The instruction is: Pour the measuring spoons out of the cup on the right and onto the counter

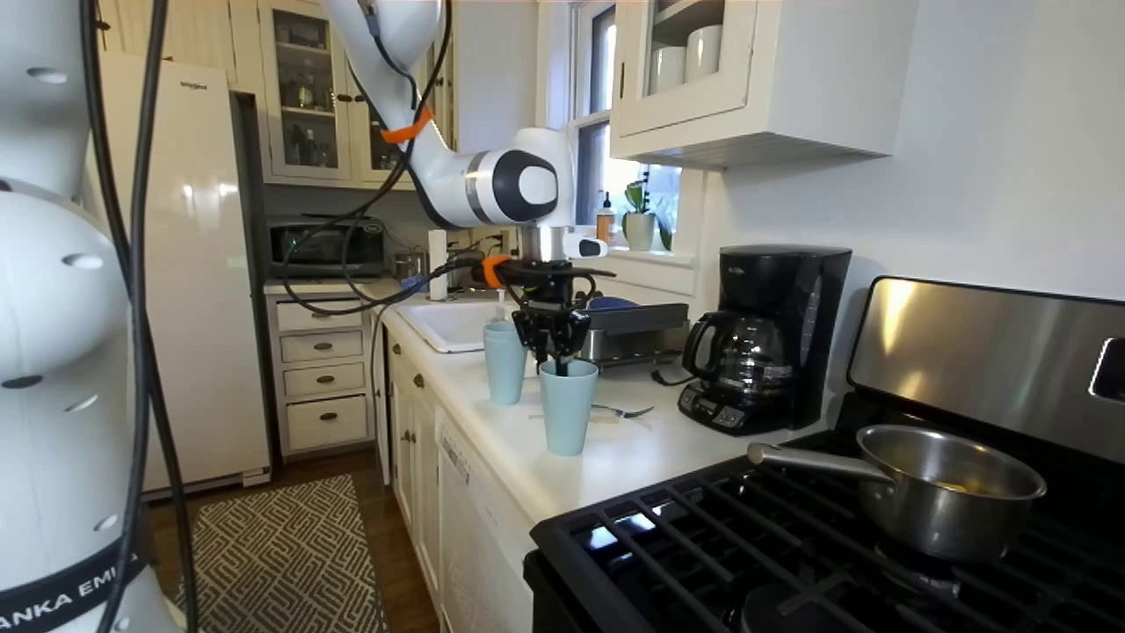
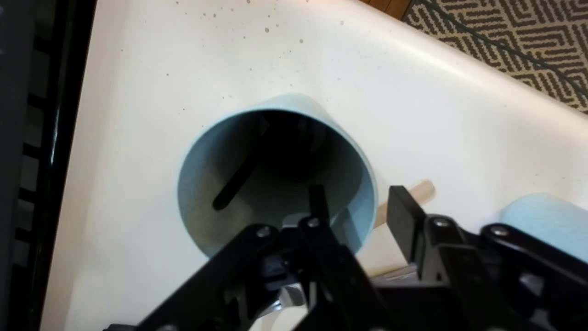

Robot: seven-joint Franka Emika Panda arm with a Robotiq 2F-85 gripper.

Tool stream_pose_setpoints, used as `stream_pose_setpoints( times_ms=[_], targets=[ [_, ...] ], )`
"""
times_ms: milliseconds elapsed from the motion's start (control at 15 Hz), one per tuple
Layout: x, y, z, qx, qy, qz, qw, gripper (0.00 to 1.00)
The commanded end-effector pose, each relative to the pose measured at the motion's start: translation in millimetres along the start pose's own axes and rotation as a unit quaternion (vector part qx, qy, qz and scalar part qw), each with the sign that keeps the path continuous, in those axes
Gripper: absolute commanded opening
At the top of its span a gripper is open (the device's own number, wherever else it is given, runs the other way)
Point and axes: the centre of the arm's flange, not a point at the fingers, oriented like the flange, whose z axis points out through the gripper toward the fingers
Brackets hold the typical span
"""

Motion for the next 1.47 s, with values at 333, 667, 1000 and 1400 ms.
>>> stream_pose_setpoints(
  times_ms=[333, 667, 1000, 1400],
  targets=[
    [7.0, 21.7, -13.1, 0.040, 0.007, 0.045, 0.9981, 0.00],
    [27.5, 60.0, -59.4, 0.165, 0.017, 0.102, 0.9808, 0.01],
    [46.4, 122.5, -92.2, 0.261, 0.073, 0.191, 0.9433, 0.01],
    [57.2, 133.8, -71.2, 0.396, 0.091, 0.273, 0.8717, 0.01]
  ],
)
